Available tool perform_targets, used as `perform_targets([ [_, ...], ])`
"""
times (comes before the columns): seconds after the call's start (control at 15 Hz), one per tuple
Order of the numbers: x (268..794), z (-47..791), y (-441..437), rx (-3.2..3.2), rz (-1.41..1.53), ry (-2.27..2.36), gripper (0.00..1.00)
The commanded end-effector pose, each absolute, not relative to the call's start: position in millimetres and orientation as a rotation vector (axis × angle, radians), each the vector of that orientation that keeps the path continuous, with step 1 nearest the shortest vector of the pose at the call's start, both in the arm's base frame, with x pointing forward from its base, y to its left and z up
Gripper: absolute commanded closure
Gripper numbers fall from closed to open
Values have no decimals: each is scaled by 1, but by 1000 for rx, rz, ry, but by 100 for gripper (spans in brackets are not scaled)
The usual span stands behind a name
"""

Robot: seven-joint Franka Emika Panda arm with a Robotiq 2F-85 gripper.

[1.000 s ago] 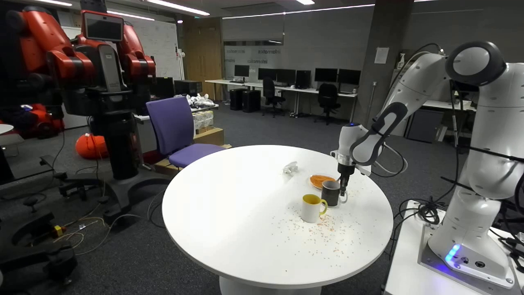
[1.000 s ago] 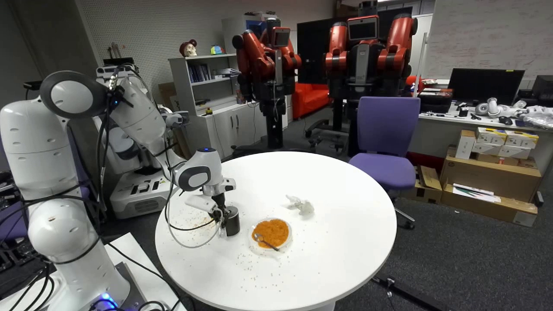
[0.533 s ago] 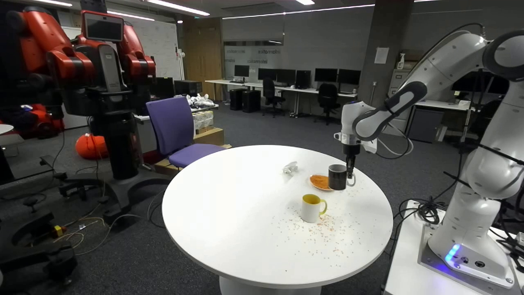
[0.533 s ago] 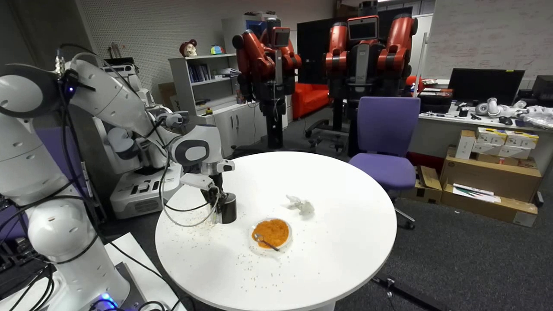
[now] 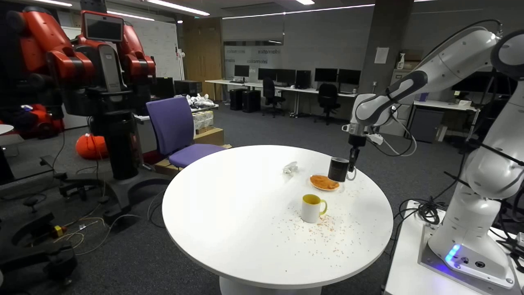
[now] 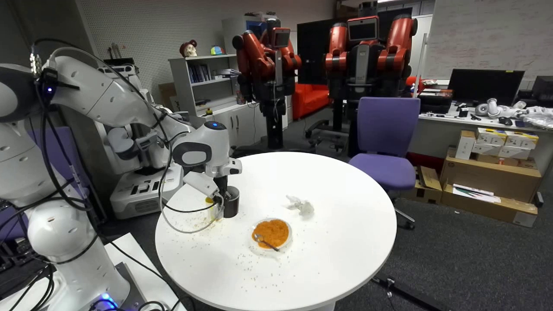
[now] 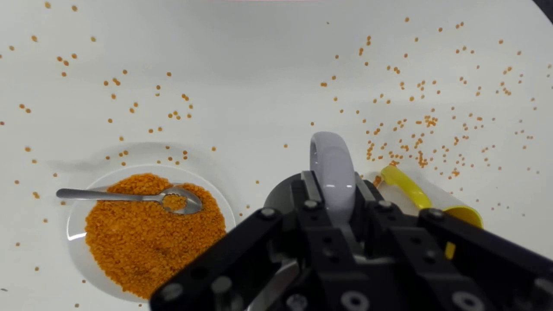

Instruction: Empty the content of the black mug onto the plate

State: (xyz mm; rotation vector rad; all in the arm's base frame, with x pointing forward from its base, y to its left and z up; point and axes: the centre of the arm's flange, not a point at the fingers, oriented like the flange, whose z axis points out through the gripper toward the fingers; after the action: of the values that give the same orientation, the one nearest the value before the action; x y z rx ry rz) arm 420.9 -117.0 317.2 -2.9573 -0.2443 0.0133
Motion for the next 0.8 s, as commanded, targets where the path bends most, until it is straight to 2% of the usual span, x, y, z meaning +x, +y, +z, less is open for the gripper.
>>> perform_targets([
  [0.0,420,326,-153,-2854,-79,-206,95],
  [0.73,424,314,-203,-2580,-361,183,95],
])
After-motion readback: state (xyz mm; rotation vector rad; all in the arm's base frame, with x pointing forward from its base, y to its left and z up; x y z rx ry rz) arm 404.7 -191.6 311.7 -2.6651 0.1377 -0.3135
